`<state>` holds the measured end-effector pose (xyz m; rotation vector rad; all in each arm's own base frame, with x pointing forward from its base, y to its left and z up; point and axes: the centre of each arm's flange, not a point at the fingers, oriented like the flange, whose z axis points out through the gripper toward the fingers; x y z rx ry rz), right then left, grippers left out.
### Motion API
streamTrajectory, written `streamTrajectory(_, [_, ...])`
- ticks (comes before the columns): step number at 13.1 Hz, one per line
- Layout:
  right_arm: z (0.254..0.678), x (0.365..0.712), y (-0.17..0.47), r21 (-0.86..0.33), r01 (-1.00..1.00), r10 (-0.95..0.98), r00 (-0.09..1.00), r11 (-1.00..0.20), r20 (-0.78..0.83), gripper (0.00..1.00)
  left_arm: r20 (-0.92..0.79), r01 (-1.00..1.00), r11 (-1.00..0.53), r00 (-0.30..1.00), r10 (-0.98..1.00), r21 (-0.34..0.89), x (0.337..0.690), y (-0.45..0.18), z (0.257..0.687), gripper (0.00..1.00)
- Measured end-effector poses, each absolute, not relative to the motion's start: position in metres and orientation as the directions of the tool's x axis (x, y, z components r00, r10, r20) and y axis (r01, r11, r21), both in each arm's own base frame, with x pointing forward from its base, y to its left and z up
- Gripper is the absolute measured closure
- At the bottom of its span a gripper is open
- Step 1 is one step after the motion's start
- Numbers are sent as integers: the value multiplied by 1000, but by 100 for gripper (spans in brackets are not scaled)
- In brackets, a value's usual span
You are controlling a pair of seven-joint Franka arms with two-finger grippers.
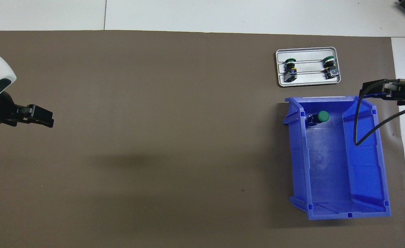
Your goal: Place and press button with both arms
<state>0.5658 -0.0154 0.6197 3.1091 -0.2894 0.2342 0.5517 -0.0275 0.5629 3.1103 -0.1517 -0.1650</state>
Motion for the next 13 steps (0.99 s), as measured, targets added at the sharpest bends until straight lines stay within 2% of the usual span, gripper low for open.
streamTrajectory(3, [639,569,-15,3,-168,-166,979,-986,122,0,-104,-96,-995,990,-98,28,552,-28,563,0])
streamTrajectory(8, [631,558,-11,20,-139,-138,990,-990,12,0,-105,-96,-995,990,-98,28,552,-28,563,0])
streamTrajectory(13, [624,549,-11,22,-66,-67,998,-998,-20,0,-105,-96,-995,990,-98,28,552,-28,563,0])
